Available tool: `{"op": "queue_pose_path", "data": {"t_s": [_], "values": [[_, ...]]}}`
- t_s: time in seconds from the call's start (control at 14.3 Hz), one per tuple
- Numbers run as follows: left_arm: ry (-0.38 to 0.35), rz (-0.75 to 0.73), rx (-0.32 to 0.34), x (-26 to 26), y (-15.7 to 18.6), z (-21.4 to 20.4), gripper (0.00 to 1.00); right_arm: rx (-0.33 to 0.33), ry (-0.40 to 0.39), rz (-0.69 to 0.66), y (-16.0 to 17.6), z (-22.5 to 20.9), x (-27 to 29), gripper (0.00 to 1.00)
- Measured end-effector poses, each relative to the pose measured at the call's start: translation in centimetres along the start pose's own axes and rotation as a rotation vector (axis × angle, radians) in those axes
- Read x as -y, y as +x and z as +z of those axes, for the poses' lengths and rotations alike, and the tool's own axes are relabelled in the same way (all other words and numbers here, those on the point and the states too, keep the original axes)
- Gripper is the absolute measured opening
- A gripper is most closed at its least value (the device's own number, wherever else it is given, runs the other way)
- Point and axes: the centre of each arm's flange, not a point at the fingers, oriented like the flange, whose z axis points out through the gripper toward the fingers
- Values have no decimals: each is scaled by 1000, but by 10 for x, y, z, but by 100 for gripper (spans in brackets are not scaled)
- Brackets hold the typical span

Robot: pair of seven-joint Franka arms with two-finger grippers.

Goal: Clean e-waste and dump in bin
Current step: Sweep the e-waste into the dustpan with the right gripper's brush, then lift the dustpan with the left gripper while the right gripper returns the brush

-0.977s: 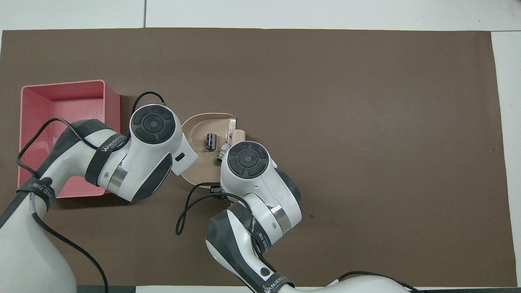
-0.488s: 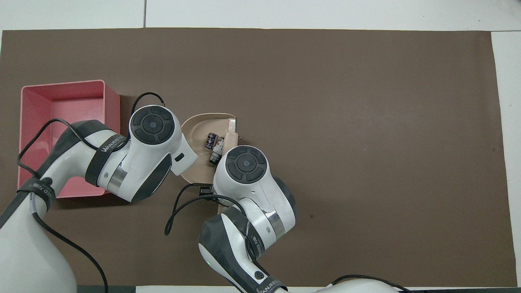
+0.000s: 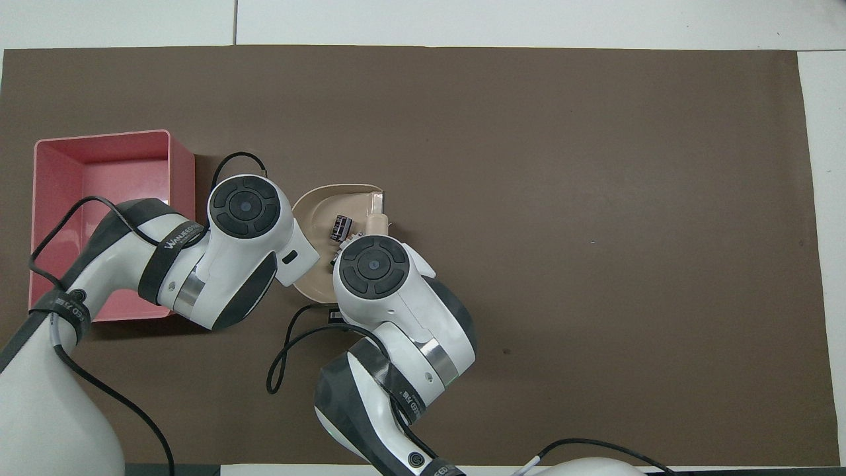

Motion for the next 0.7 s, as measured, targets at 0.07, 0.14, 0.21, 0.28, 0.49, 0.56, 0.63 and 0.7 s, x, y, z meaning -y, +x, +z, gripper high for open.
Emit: {"op": "queue_pose_path", "data": {"t_s": [0.07,0.14,0.21,0.28,0.49,0.56,0.63,0.7], "values": [[1,1,-1,0,0,0,32,12,-14,-18,5,-8,-9,26],[3,4,-2,0,0,0,32,19,-30,-38,10,-19,-22,26],[3,7,-8,1,-1,0,32,15,-49,-55,15,-34,-37,26],[0,11,-27,3,-5,0,32,7,-69,-70,21,-53,-57,26],[2,32,-78,9,-21,-6,32,11,-81,-114,39,-108,-156,26],[9,29,-92,10,-27,-12,32,20,-80,-116,42,-120,-196,26],[15,25,-107,11,-35,-19,32,29,-80,-119,43,-129,-235,26],[17,24,-126,11,-45,-26,32,33,-79,-119,43,-135,-270,26]]}}
